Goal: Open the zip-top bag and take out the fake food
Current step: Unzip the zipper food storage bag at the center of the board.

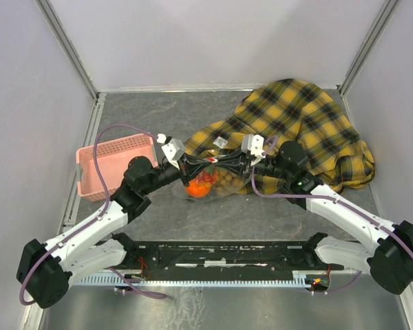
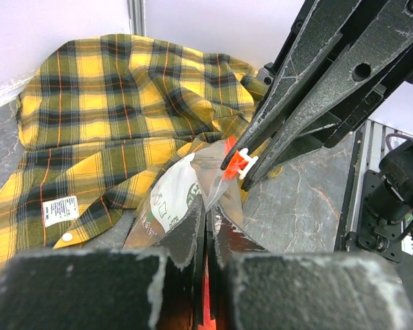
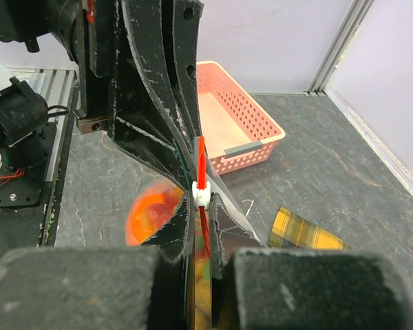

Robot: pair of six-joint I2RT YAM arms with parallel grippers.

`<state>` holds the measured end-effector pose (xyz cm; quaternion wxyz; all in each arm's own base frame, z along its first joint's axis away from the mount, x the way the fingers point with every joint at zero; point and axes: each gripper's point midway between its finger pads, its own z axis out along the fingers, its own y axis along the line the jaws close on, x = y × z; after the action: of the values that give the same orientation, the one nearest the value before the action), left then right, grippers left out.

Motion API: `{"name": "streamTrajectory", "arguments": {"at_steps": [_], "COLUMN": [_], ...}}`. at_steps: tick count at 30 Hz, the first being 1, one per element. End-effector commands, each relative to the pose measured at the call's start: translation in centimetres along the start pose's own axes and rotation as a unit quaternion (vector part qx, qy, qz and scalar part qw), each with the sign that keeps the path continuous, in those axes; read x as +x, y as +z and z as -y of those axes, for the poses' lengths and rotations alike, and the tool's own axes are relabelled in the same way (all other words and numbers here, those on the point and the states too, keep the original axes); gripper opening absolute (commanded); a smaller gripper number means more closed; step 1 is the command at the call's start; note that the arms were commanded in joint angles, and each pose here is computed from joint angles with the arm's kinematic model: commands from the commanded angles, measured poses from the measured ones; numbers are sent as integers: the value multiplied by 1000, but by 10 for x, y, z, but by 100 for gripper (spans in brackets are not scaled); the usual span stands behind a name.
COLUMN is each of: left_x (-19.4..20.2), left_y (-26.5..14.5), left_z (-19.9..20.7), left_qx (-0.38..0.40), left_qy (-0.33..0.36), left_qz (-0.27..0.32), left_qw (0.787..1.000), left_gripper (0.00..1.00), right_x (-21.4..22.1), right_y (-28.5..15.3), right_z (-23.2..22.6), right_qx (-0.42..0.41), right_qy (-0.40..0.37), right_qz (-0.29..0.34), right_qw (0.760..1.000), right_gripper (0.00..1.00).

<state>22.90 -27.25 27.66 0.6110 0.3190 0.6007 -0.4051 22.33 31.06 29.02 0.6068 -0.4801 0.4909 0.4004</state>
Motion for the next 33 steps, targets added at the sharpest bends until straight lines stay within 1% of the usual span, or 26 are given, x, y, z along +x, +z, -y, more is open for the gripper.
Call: {"name": "streamTrajectory", "arguments": {"at_steps": [1, 10, 15, 18, 28, 33], "left_x": [-46, -52, -56, -58, -64, -70], "left_y": [-4, -10, -11, -12, -15, -20], "left_z": [4, -2, -6, -9, -23, -35], "left_qx": [4, -11, -19, -25, -57, -89], "left_qy": [13, 17, 15, 13, 9, 9], "left_qz": [62, 66, 70, 72, 75, 83], "left_qw": [998, 998, 997, 997, 996, 993], "left_gripper": [3, 3, 3, 3, 3, 3], "right_x": [-23, -19, -13, -11, -6, -4], "right_y": [-2, -6, -11, -12, -16, -17], "right_z": [12, 19, 23, 25, 31, 35], "right_qx": [27, 49, 63, 67, 81, 91], "right_qy": [-27, -24, -15, -13, -8, -6], "right_qz": [16, 4, -25, -31, -44, -50], "right_qw": [999, 998, 998, 997, 996, 995], "right_gripper": [4, 4, 2, 2, 2, 2]}}
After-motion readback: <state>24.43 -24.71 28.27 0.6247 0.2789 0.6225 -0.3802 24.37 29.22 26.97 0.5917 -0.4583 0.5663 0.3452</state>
